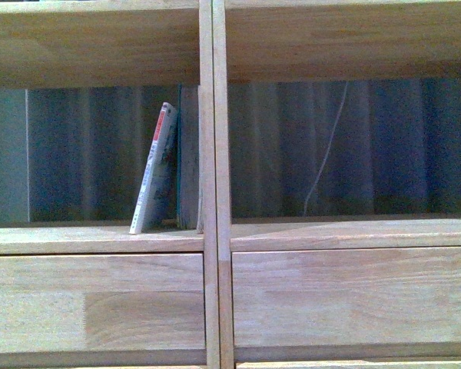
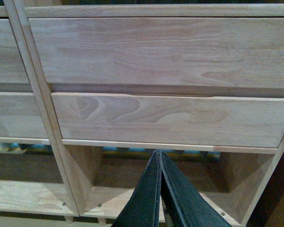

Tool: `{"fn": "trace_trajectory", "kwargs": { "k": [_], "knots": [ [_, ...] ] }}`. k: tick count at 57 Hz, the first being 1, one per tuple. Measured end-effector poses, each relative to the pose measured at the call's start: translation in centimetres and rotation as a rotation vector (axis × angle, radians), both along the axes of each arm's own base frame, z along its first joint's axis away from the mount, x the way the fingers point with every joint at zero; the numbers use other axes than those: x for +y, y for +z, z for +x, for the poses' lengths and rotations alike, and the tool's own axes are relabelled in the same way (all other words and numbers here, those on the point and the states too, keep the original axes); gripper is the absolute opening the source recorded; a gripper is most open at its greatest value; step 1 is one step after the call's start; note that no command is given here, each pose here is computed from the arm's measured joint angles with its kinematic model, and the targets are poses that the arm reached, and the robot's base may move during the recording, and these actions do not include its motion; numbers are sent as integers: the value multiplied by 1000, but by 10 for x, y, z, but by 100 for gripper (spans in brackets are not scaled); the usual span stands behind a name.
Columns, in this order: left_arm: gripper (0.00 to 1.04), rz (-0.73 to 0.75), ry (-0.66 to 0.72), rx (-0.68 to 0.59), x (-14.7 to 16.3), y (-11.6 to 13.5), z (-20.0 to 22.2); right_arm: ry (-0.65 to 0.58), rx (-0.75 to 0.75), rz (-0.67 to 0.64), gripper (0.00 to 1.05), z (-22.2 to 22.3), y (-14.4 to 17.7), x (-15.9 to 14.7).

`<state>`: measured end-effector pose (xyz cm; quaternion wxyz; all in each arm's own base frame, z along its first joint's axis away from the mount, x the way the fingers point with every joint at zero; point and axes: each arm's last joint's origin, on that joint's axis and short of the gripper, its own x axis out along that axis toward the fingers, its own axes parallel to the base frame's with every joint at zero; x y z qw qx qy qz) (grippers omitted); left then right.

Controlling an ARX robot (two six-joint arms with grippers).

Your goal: Organize books on shelf

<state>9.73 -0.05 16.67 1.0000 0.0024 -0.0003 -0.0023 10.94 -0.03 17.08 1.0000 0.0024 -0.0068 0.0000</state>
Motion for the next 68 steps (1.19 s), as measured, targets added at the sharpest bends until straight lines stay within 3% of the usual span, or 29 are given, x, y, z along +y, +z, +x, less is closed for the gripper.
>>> {"fn": "trace_trajectory", "kwargs": {
  "k": [34,39,65,68],
  "knots": [
    [3,0,0,0,0,0,0,0,4,-1,3,-12,-3,0],
    [18,-2,0,0,0,0,0,0,4,-3,4,-12,-3,0],
    [97,-2,0,0,0,0,0,0,4,-2,80,-12,-3,0],
    [98,-2,0,0,0,0,0,0,4,-2,90,-12,-3,0]
  ]
}}
